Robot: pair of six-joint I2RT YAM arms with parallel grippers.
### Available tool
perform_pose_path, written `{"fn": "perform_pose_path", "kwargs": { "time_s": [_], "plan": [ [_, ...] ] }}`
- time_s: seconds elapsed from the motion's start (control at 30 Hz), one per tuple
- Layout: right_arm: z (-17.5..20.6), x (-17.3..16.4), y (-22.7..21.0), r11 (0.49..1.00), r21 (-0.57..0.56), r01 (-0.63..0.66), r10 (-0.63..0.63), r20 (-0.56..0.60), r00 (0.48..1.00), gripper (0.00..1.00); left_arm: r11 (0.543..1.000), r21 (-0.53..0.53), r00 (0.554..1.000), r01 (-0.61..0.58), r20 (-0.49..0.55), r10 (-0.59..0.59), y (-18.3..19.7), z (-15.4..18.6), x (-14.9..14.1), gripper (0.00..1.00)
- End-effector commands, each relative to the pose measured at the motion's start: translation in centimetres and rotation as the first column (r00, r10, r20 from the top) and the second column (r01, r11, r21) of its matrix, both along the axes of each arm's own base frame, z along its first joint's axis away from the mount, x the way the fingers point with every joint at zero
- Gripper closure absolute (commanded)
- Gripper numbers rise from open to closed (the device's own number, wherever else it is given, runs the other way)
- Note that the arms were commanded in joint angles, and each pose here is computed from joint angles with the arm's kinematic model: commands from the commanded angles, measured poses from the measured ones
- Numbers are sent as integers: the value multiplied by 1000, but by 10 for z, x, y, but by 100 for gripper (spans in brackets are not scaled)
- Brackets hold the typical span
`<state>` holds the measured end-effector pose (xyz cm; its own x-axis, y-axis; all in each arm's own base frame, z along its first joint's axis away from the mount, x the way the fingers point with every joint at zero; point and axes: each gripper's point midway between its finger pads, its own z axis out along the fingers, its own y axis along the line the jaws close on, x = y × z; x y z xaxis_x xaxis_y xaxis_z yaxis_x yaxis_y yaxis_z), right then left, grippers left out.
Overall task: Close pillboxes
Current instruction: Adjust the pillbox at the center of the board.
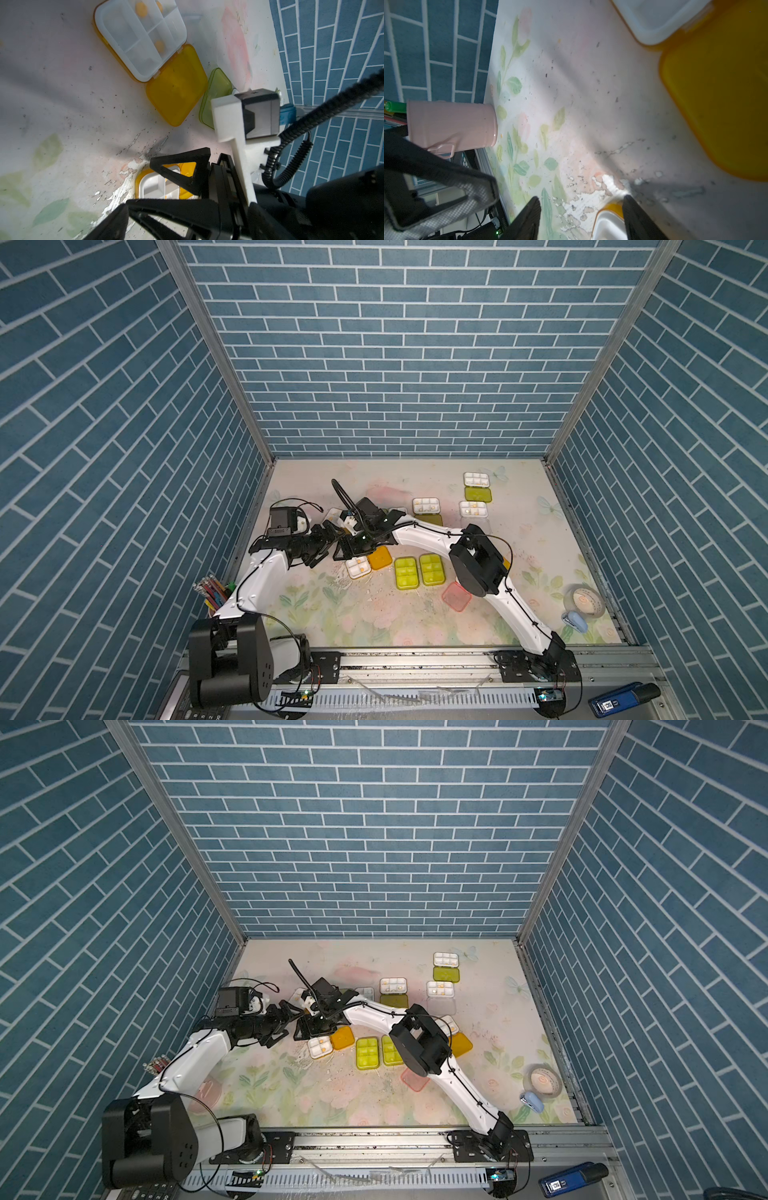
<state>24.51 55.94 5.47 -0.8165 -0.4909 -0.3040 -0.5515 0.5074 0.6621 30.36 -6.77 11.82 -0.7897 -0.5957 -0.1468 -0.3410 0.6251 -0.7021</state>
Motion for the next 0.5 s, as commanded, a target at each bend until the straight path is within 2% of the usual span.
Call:
{"fn": "perform_pose_path", "kwargs": {
  "time_s": [0.0,0.13,0.27,0.47],
  "plan": [
    [24,0,-7,1000,-7,16,-16,21,1000,36,1000,-8,1000,-10,-4,10,1,-2,-4,9],
    [57,8,-25,996,1,86,-86,60,994,34,1000,-16,1000,-22,8,22,1,1,-6,9],
    [67,20,-65,988,-39,153,-149,73,986,33,998,-48,999,-29,-31,27,-4,-18,-24,9],
    [54,35,-123,972,-125,197,-190,64,980,28,999,-49,996,-12,-91,8,-13,-43,-51,9]
  ]
}}
